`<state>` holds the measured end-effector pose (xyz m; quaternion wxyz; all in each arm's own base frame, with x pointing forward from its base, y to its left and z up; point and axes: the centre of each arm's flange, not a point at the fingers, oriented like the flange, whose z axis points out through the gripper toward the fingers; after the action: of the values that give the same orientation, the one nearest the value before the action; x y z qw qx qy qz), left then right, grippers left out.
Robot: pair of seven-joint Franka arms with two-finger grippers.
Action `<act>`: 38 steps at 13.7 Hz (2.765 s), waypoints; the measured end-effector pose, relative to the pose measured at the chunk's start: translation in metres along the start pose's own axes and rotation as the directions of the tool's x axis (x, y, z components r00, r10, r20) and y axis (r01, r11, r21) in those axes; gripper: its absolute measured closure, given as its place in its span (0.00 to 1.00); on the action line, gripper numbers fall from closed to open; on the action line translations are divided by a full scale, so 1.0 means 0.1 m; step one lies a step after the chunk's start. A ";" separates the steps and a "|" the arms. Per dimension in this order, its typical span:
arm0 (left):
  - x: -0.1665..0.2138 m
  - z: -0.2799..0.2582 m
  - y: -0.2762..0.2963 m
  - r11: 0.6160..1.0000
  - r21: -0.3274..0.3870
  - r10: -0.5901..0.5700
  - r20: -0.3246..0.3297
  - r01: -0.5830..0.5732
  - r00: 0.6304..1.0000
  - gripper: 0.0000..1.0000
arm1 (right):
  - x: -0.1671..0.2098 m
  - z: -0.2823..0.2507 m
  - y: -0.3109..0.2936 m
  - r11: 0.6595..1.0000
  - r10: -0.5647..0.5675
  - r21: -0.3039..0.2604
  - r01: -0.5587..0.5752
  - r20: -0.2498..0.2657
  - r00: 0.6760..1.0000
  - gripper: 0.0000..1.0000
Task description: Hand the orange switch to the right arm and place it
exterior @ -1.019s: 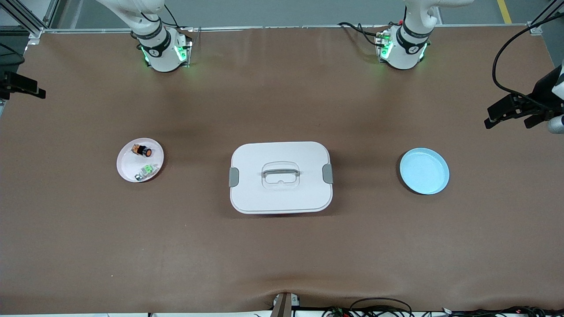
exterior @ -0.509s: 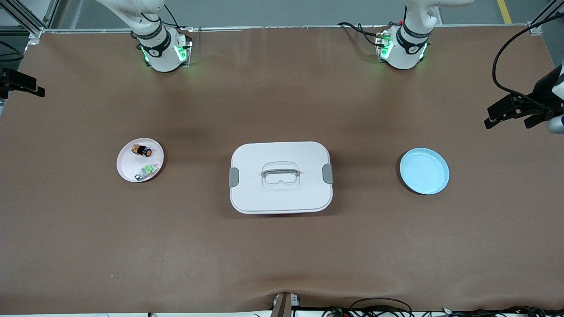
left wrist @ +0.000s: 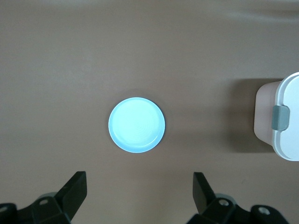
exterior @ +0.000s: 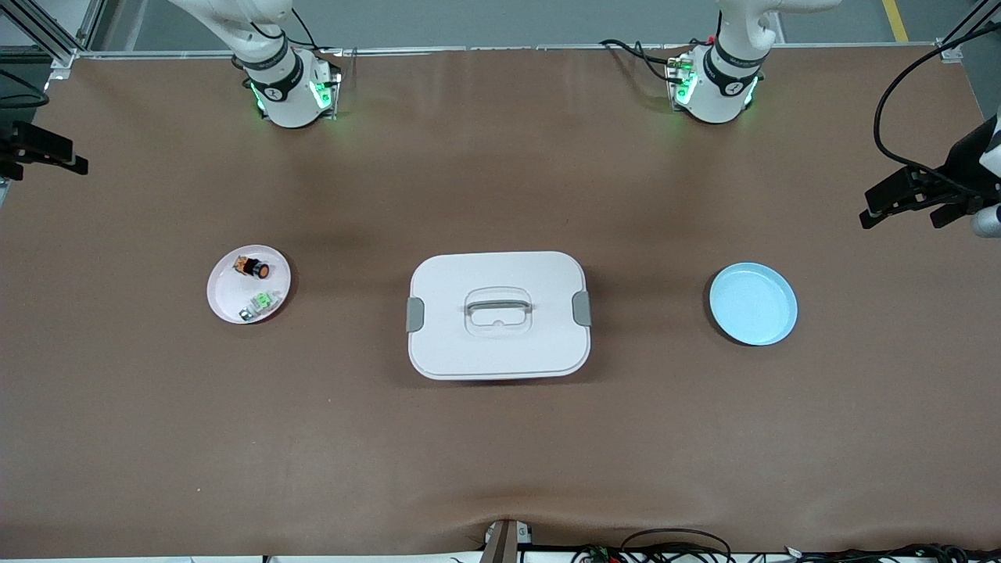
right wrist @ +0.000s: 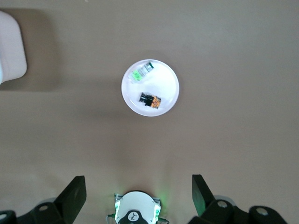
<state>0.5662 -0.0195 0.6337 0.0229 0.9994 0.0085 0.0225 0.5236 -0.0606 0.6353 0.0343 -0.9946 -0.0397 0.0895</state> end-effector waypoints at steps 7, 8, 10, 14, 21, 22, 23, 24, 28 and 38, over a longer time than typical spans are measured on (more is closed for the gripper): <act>0.00 0.00 0.00 1.000 0.000 0.000 0.000 0.000 1.000 0.00 | 0.04 -0.07 -0.09 1.000 -0.010 -0.017 0.009 -0.043 0.999 0.00; 0.00 0.00 0.00 1.000 0.000 0.000 0.000 0.000 1.000 0.00 | 0.04 -0.12 -0.08 1.000 -0.007 -0.019 0.006 -0.056 0.998 0.00; 0.00 0.00 0.00 1.000 0.000 0.000 0.000 0.000 1.000 0.00 | 0.04 -0.23 -0.15 0.999 -0.022 -0.027 0.020 -0.086 0.996 0.00; -0.02 0.02 0.00 1.000 0.001 0.000 0.020 0.000 1.000 0.00 | 0.09 -0.34 -0.23 0.999 -0.039 -0.043 0.032 -0.156 0.987 0.00; -0.09 0.05 0.01 1.000 0.002 0.015 0.076 -0.016 0.997 0.00 | 0.13 -0.39 -0.24 0.998 -0.043 -0.052 0.034 -0.194 0.980 0.00; -0.10 0.06 0.01 1.000 0.001 0.016 0.073 -0.016 0.997 0.00 | 0.13 -0.40 -0.24 0.998 -0.043 -0.052 0.033 -0.196 0.980 0.00; -0.12 0.07 0.00 1.000 0.000 0.016 0.064 -0.016 0.998 0.00 | 0.12 -0.43 -0.24 0.998 -0.044 -0.054 0.033 -0.203 0.978 0.00; -0.16 0.08 0.00 1.000 -0.001 0.016 0.057 -0.016 0.998 0.00 | 0.10 -0.48 -0.24 0.998 -0.044 -0.056 0.033 -0.209 0.977 0.00; -0.22 0.06 -0.01 1.000 -0.003 0.017 0.046 -0.017 0.999 0.00 | 0.08 -0.51 -0.23 0.998 -0.040 -0.054 0.029 -0.203 0.978 0.00; -0.20 0.07 0.03 0.999 0.021 0.027 0.045 -0.028 0.999 0.00 | 0.23 -0.46 -0.20 0.999 -0.009 -0.054 -0.003 -0.233 0.972 0.00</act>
<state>0.5466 -0.0229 0.6255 0.0122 0.9999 -0.0055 0.0005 0.5533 -0.0412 0.6775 0.0121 -0.9987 -0.0393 -0.0290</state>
